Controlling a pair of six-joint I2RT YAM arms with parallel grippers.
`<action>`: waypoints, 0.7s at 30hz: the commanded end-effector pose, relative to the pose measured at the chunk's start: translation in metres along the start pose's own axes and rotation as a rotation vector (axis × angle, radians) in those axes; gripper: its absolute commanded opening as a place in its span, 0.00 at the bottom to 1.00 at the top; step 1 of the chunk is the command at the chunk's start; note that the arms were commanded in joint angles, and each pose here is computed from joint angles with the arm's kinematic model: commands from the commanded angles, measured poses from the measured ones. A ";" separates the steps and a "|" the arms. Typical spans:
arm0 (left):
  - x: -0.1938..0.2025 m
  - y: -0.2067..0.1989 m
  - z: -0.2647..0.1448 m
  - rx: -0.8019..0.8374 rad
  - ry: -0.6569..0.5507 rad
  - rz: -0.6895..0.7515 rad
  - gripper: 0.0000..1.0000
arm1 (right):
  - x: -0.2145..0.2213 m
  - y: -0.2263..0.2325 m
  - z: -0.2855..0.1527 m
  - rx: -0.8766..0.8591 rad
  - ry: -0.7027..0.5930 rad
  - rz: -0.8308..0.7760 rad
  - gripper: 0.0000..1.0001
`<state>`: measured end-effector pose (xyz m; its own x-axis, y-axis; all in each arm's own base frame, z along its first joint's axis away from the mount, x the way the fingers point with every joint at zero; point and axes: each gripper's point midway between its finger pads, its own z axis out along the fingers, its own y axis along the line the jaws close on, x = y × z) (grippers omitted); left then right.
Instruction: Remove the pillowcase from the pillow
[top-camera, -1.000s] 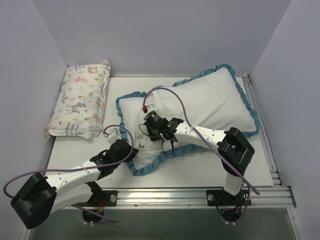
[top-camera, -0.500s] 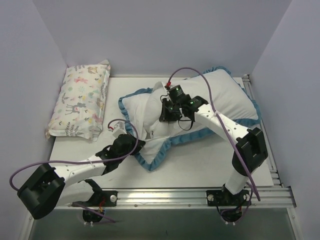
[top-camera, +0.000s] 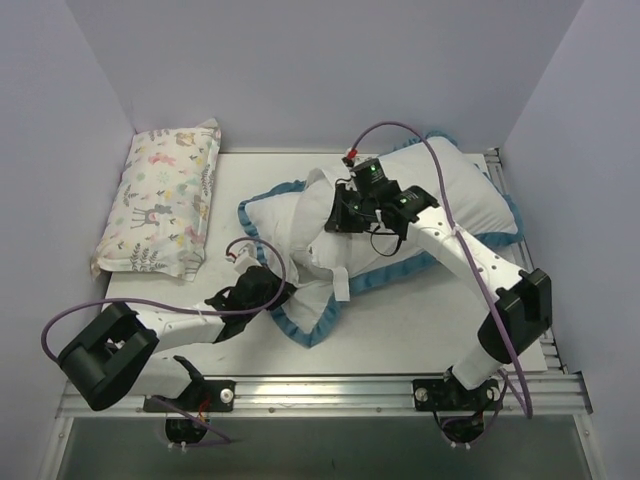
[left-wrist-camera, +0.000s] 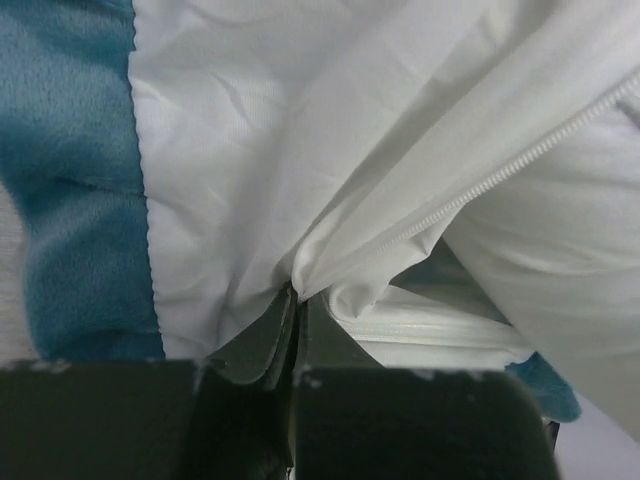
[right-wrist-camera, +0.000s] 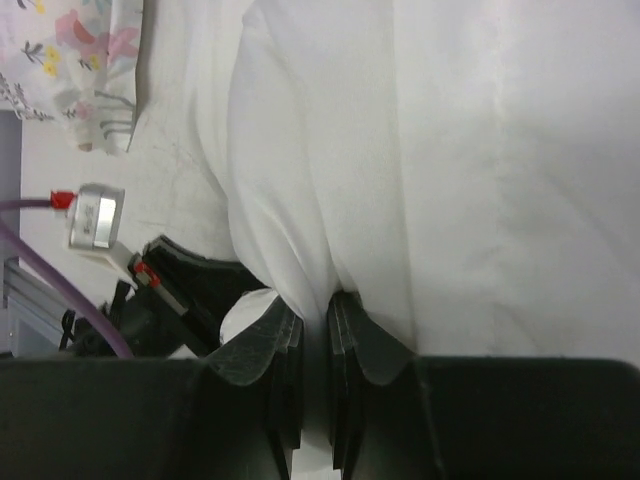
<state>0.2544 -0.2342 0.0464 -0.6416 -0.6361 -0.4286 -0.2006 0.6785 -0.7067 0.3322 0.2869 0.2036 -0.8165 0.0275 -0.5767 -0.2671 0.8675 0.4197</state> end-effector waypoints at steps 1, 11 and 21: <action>0.017 0.056 -0.005 -0.196 0.086 0.098 0.00 | -0.038 0.009 -0.069 -0.087 -0.275 0.017 0.00; -0.044 -0.008 -0.016 -0.087 -0.024 0.145 0.23 | 0.122 -0.072 -0.040 0.062 -0.088 0.022 0.00; -0.062 -0.048 -0.072 0.030 -0.066 0.290 0.69 | 0.119 -0.076 -0.029 0.125 -0.070 -0.035 0.00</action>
<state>0.2468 -0.2102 0.1200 -0.6654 -0.4797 -0.5720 -0.0398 0.7879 -0.6145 0.2294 0.2242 0.1265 -0.7909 0.0485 -0.6100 -0.2632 0.8730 0.4106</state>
